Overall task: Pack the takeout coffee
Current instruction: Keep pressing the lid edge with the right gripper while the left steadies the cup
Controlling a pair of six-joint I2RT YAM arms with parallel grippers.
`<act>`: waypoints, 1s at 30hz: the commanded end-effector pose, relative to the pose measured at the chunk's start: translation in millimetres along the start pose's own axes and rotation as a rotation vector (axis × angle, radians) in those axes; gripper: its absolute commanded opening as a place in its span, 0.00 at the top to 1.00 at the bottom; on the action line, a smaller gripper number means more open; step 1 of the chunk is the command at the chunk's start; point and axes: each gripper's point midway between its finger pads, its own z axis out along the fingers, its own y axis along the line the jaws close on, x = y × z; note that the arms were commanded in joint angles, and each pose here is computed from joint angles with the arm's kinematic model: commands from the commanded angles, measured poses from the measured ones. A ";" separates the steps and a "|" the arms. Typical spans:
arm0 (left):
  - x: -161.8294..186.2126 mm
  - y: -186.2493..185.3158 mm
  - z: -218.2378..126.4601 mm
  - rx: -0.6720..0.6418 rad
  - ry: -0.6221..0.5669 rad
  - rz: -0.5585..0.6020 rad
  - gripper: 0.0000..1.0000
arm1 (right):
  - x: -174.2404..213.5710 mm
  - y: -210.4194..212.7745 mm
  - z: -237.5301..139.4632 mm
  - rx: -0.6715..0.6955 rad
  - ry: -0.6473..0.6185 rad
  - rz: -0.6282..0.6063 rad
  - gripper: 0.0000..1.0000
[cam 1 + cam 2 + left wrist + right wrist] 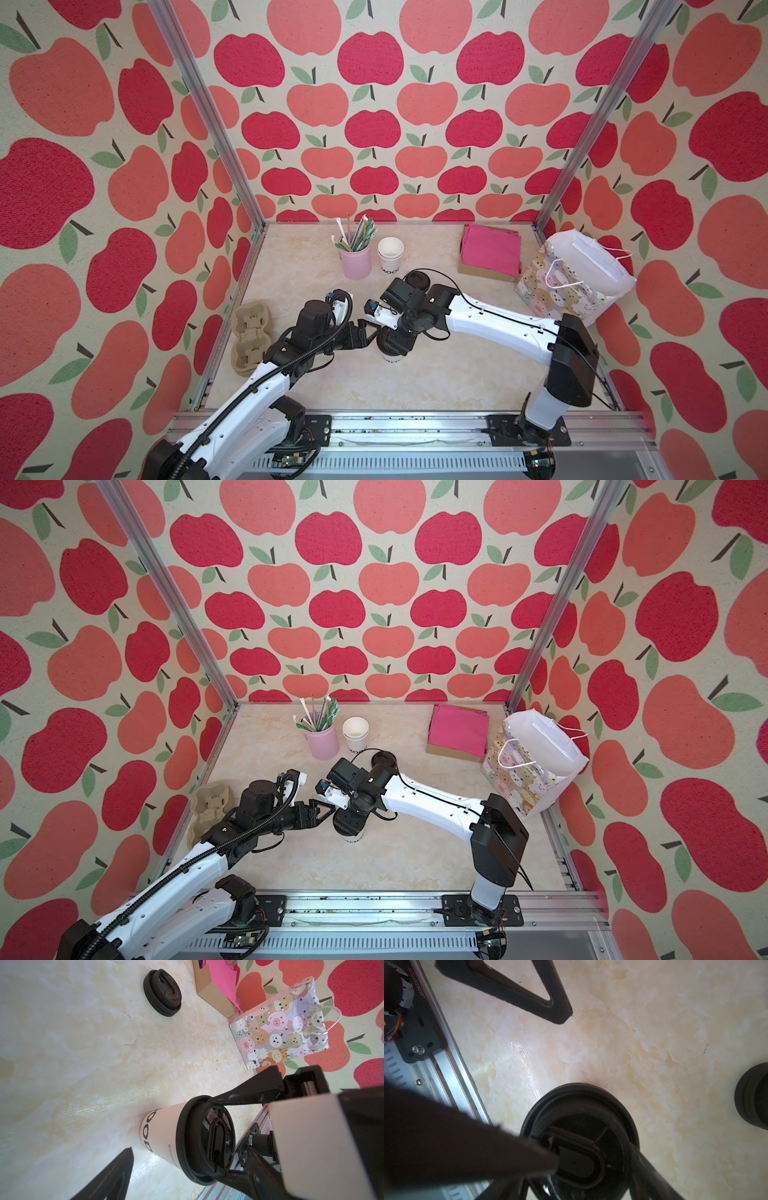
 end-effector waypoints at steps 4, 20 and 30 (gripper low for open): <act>10.6 13.2 4.1 -0.041 0.044 -0.026 0.18 | 44.2 2.8 27.3 0.004 0.178 0.009 0.33; 17.1 26.6 6.7 -0.095 0.072 -0.047 0.20 | 96.9 15.2 58.6 -0.020 0.346 0.055 0.34; 21.9 34.6 9.5 -0.128 0.104 -0.073 0.23 | 101.5 17.7 65.0 -0.034 0.353 0.064 0.34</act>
